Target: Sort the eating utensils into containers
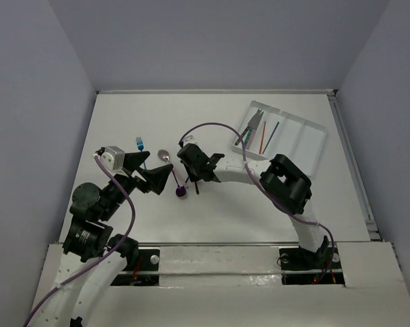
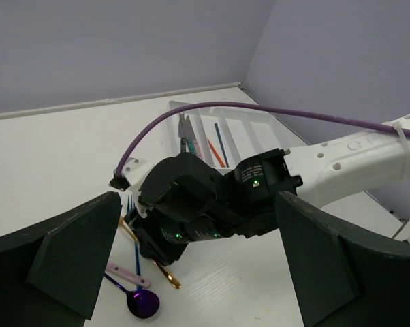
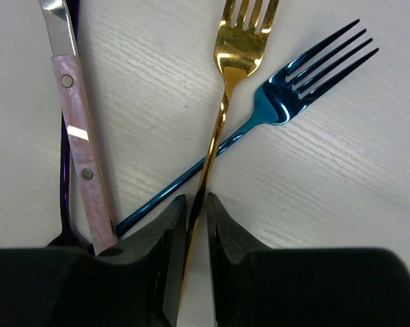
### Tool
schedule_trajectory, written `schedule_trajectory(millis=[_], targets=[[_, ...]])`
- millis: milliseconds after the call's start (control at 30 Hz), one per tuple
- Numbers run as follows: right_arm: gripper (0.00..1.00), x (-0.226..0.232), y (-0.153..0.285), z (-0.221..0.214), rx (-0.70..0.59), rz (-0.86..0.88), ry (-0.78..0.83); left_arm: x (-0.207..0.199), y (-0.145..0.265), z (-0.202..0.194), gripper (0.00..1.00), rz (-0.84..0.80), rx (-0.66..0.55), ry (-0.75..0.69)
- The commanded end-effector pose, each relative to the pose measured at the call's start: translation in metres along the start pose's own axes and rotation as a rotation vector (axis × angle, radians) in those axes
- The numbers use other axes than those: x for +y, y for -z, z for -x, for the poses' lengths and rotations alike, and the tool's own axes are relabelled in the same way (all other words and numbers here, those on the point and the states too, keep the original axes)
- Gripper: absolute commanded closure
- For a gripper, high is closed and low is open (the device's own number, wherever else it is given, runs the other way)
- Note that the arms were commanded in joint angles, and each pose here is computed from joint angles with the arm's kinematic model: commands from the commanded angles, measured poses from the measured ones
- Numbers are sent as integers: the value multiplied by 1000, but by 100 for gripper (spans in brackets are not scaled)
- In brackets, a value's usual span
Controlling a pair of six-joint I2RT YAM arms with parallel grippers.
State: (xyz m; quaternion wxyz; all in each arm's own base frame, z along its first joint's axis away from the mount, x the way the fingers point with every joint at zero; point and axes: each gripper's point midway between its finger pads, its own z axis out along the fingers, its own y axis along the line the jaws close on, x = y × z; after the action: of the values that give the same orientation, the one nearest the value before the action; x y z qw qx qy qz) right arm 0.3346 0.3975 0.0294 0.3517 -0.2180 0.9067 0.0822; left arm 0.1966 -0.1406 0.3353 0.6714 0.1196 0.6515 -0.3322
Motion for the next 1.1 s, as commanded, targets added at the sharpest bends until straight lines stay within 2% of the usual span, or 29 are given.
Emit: schedule_trajectory(millis=[0, 133, 233, 300, 600, 767, 867, 900, 933, 1067], targets=[[82, -5, -3, -1, 5, -49, 0, -5, 0, 10, 1, -24, -34, -14], [94, -6, 2, 1, -3, -47, -15, -5, -1, 10, 1, -24, -34, -14], [95, -5, 8, 12, -37, -44, -42, -5, -1, 10, 1, -24, -34, -14], [100, -1, 17, 30, -88, -27, -77, -5, -1, 10, 1, -24, -34, -14], [100, -14, 61, 92, -296, -37, -223, -5, 1, 11, 1, -22, -38, -15], [100, -75, 100, 108, -381, -72, -358, -6, 3, 13, 1, -24, -48, -18], [100, -141, 107, 97, -387, -154, -455, -9, 4, 14, 1, -34, -50, -18], [100, -156, 123, 106, -429, -136, -495, -9, 4, 14, 1, -33, -52, -18], [100, -192, 127, 104, -446, -190, -546, -9, 4, 14, 1, -34, -51, -18], [100, -271, 137, 69, -443, -334, -639, -12, 6, 15, 1, -42, -54, -18]])
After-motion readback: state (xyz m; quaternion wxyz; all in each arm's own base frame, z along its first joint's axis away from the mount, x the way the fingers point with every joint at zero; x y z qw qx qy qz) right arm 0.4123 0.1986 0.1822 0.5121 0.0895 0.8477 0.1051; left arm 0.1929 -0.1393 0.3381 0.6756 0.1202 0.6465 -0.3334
